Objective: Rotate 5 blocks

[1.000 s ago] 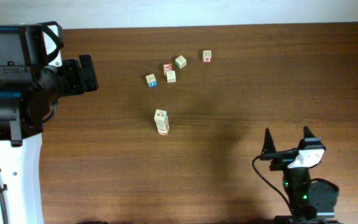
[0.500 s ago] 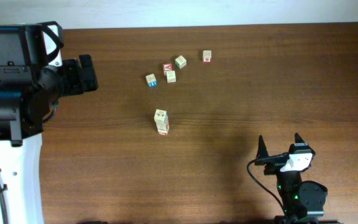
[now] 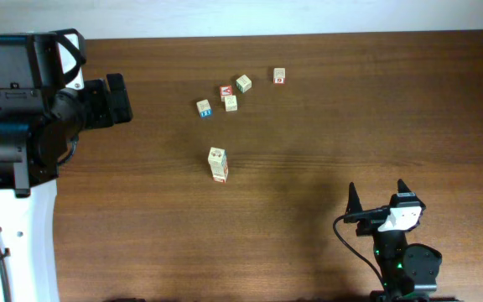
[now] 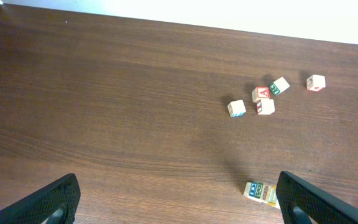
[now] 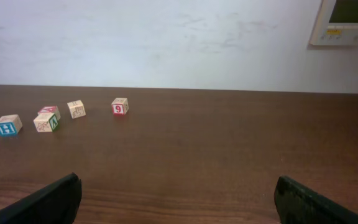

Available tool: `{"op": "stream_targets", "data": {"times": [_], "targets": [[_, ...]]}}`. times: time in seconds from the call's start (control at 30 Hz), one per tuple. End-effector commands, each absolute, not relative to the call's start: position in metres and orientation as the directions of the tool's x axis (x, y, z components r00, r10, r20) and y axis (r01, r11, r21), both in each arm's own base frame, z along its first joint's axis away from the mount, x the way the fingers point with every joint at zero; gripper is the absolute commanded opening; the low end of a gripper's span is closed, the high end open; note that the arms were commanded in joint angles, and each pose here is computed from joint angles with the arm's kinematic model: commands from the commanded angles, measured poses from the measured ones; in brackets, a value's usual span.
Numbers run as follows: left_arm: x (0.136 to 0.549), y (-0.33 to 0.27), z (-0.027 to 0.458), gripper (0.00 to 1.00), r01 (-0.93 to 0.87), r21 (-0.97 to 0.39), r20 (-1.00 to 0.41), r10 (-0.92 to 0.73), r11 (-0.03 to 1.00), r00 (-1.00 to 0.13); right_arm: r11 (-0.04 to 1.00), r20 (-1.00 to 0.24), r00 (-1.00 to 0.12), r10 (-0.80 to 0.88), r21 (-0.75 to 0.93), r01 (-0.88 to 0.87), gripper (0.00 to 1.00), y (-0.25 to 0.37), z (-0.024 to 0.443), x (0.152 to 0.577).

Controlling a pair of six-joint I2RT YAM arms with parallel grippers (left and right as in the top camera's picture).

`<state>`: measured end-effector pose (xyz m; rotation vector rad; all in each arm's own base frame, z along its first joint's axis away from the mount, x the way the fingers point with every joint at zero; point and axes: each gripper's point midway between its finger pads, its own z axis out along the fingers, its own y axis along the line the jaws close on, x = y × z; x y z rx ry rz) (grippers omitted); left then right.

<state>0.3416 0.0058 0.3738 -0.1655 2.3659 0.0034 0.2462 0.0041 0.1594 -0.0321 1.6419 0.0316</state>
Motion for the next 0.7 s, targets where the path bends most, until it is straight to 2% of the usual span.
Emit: {"op": "stream_targets", "data": {"times": [0.0,0.57,0.67], "targets": [[0.343,0.008,0.375,0.99,-0.133,-0.045,-0.699,-0.127,0.99,-0.704,1.0,-0.997,-0.072,-0.004,-0.002,-0.028,0.99,0.001,0.157,0.246],[0.341,0.008,0.374,0.99,-0.134,-0.044,-0.693,-0.127,0.99,-0.71,1.0,-0.997,-0.072,-0.004,-0.002,-0.028,0.98,0.001,0.157,0.246],[0.334,0.025,0.374,0.99,-0.19,0.014,-0.691,-0.128,0.982,-0.712,1.0,-0.997,-0.072,-0.004,-0.002,-0.028,0.99,0.001,0.157,0.246]]}}
